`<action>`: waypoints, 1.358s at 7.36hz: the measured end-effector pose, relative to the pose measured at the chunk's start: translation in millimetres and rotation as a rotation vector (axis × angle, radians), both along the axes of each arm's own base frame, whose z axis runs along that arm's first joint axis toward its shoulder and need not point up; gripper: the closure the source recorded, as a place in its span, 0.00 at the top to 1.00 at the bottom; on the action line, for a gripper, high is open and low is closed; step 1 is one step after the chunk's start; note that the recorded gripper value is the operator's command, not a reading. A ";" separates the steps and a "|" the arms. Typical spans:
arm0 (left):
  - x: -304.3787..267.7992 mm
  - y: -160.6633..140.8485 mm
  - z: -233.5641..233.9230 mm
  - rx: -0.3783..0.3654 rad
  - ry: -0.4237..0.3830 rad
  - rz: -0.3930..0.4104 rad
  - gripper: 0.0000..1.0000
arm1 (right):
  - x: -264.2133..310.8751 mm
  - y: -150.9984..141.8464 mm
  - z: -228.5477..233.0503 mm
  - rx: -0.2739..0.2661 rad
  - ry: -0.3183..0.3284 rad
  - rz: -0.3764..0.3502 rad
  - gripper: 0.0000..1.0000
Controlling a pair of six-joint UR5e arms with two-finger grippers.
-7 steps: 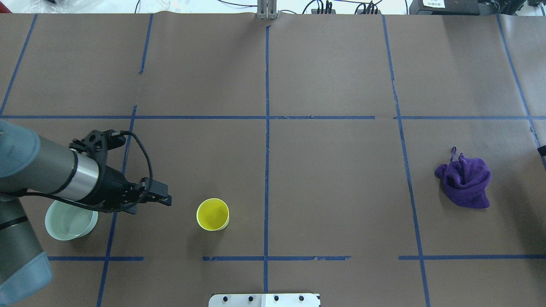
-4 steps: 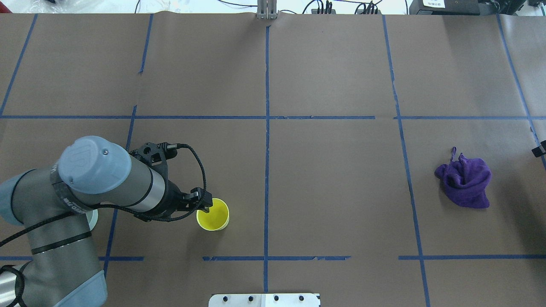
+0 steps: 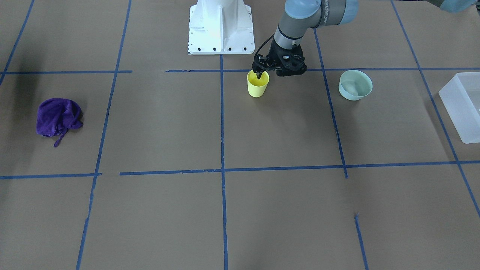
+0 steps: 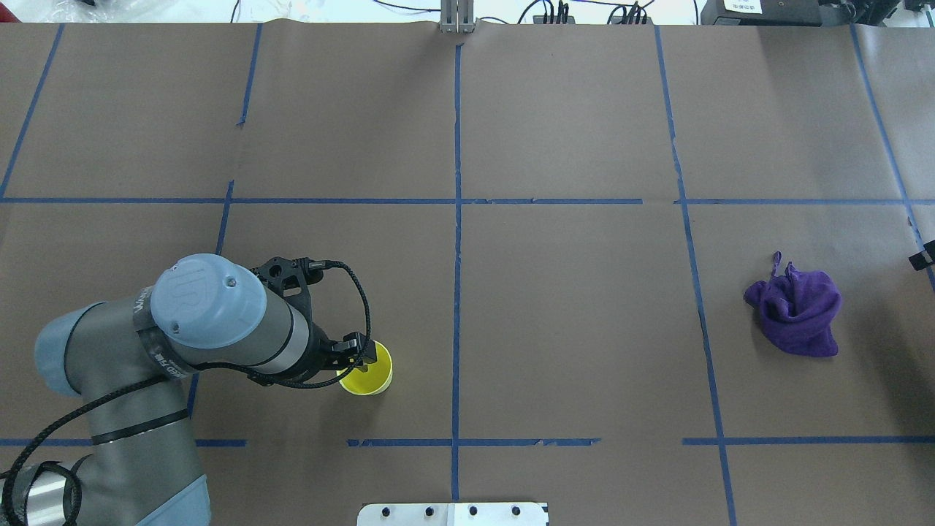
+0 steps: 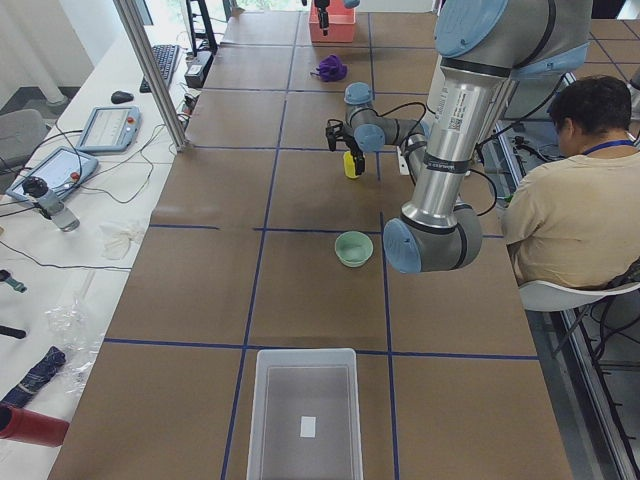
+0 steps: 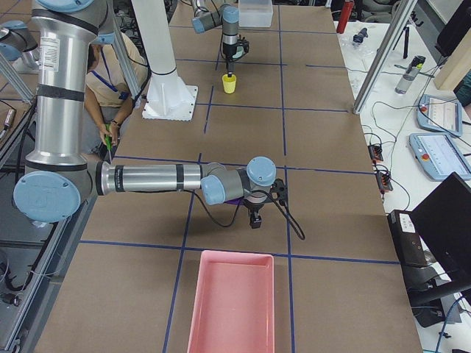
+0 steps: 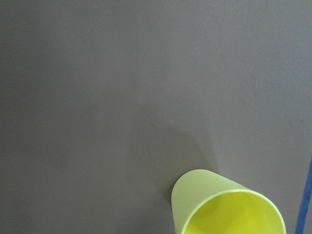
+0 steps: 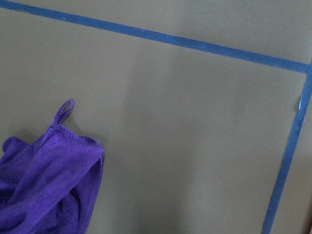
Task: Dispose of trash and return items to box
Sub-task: 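Lift the yellow cup with the left gripper and carry it off-table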
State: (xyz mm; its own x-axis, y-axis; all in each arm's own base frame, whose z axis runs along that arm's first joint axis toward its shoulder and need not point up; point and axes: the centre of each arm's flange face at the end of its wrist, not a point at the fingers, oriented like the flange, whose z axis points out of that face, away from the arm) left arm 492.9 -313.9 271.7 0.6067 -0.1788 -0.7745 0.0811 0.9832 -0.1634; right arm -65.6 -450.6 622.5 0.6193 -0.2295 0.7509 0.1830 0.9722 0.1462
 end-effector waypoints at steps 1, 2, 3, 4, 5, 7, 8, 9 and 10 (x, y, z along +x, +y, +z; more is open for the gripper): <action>12.2 0.8 4.4 -0.002 -0.014 0.006 0.15 | -1.0 -2.8 1.5 -0.001 0.000 -0.001 1.00; 19.3 0.7 6.5 -0.001 -0.022 0.006 0.00 | -2.7 -8.4 4.5 -0.003 0.000 -0.001 1.00; 22.6 0.5 5.2 0.002 -0.022 0.007 0.00 | -3.8 -11.7 7.7 -0.005 0.000 -0.001 1.00; 24.0 0.2 2.0 0.004 -0.017 0.007 0.00 | -4.3 -13.2 9.5 -0.006 0.000 -0.001 1.00; 24.2 0.4 -1.2 0.005 -0.012 0.006 0.00 | -4.5 -13.8 10.3 -0.006 0.000 -0.002 1.00; 1.6 -4.1 -25.2 0.019 0.038 -0.020 0.00 | -4.6 -14.1 10.5 -0.006 -0.001 -0.002 1.00; -43.3 -26.0 -39.9 0.036 0.072 -0.086 0.00 | -4.7 -14.3 10.5 -0.005 -0.001 -0.002 1.00; -95.2 -50.3 -39.9 0.058 0.066 -0.147 0.00 | -4.7 -14.5 10.3 -0.005 -0.001 -0.002 1.00; -139.6 -67.2 -25.7 0.100 0.022 -0.164 0.00 | -4.7 -14.4 10.1 -0.005 -0.001 -0.002 1.00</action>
State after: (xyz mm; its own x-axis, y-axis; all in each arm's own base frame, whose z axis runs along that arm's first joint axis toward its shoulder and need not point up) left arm 353.3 -381.1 246.0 0.5588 -0.1953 -0.8059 0.2393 0.9685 -0.0688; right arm -70.4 -465.0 632.6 0.6182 -0.2267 0.7526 0.1847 0.9726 0.1412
